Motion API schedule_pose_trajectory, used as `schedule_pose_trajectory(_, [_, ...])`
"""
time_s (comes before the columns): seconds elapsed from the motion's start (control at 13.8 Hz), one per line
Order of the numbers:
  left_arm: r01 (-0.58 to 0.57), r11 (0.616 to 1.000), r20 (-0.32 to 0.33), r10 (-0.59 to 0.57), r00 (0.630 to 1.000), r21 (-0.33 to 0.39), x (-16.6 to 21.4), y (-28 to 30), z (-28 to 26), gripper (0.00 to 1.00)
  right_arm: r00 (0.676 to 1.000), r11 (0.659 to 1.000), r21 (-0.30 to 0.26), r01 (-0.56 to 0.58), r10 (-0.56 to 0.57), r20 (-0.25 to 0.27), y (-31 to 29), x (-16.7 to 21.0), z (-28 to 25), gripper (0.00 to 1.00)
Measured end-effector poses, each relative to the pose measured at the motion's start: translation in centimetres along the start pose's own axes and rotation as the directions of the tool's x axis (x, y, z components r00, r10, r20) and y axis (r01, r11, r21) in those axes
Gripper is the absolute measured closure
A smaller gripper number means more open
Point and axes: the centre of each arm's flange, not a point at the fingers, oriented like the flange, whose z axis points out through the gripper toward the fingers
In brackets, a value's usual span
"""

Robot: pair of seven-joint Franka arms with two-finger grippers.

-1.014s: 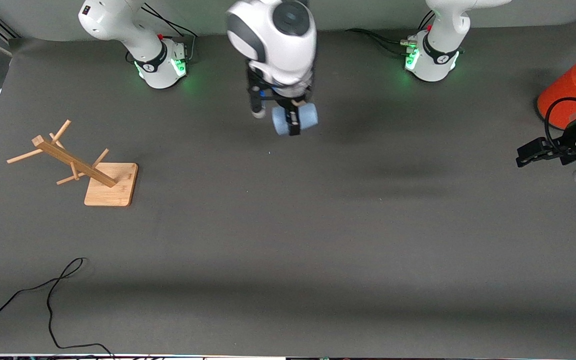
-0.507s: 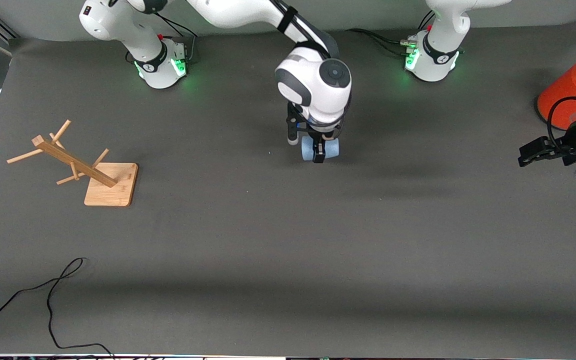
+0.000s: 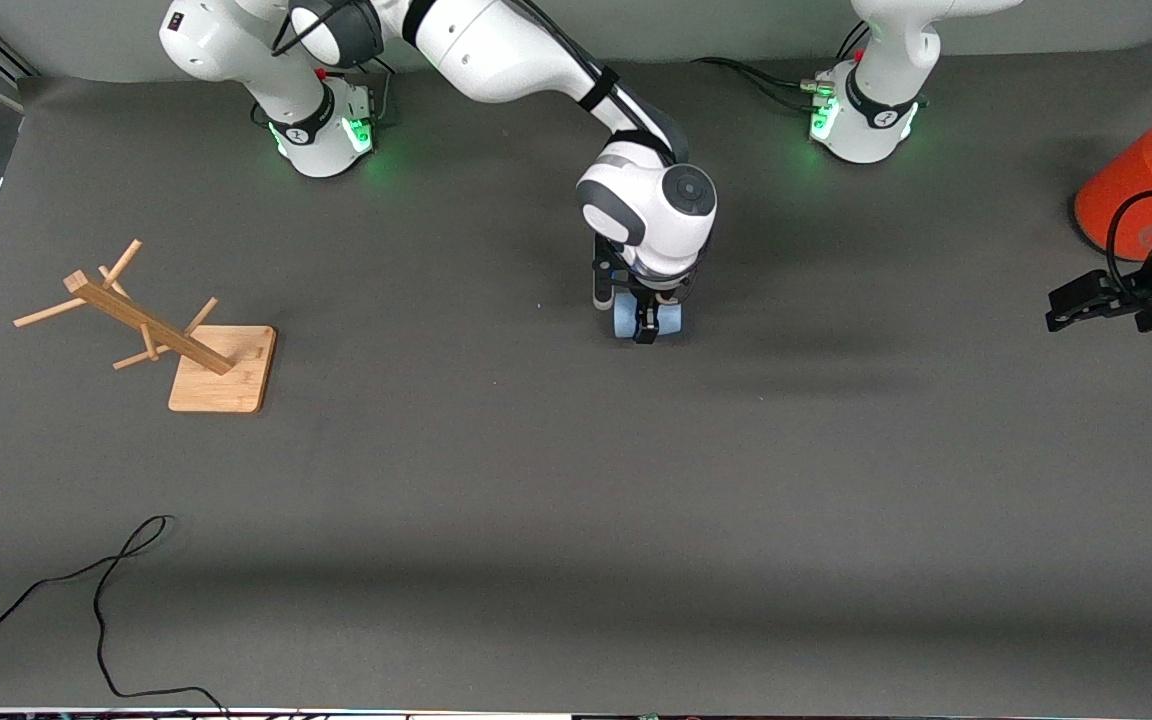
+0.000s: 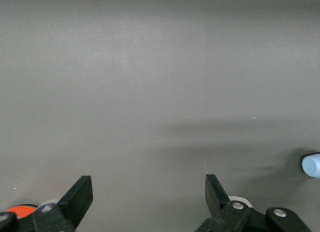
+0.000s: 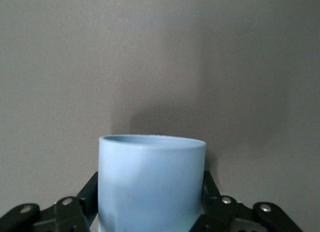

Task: Rotate and upright cup with both arms
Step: 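Lower the cup onto the table and open the right gripper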

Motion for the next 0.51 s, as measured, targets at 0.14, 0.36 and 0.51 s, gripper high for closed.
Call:
schedule_pose_trajectory(0.14, [-0.003,1.000,0.005,0.003,1.000,0.000,-0.1,0.0,-0.1,0.00,1.000,1.000,0.002,0.001,-0.001,0.000,0.0,-0.1,0.1,0.19])
schedule_pose_trajectory(0.36, [-0.021,1.000,0.034,0.021,0.999,-0.003,-0.6,0.0,-0.2,0.00,1.000,1.000,0.003,0.000,0.000,-0.009,-0.1,0.0,0.8,0.04])
schedule_pose_trajectory(0.51, [-0.029,1.000,0.040,0.029,0.999,-0.004,-0.9,-0.1,-0.5,0.00,1.000,1.000,0.007,-0.001,0.002,-0.011,-0.2,0.1,1.1,0.00])
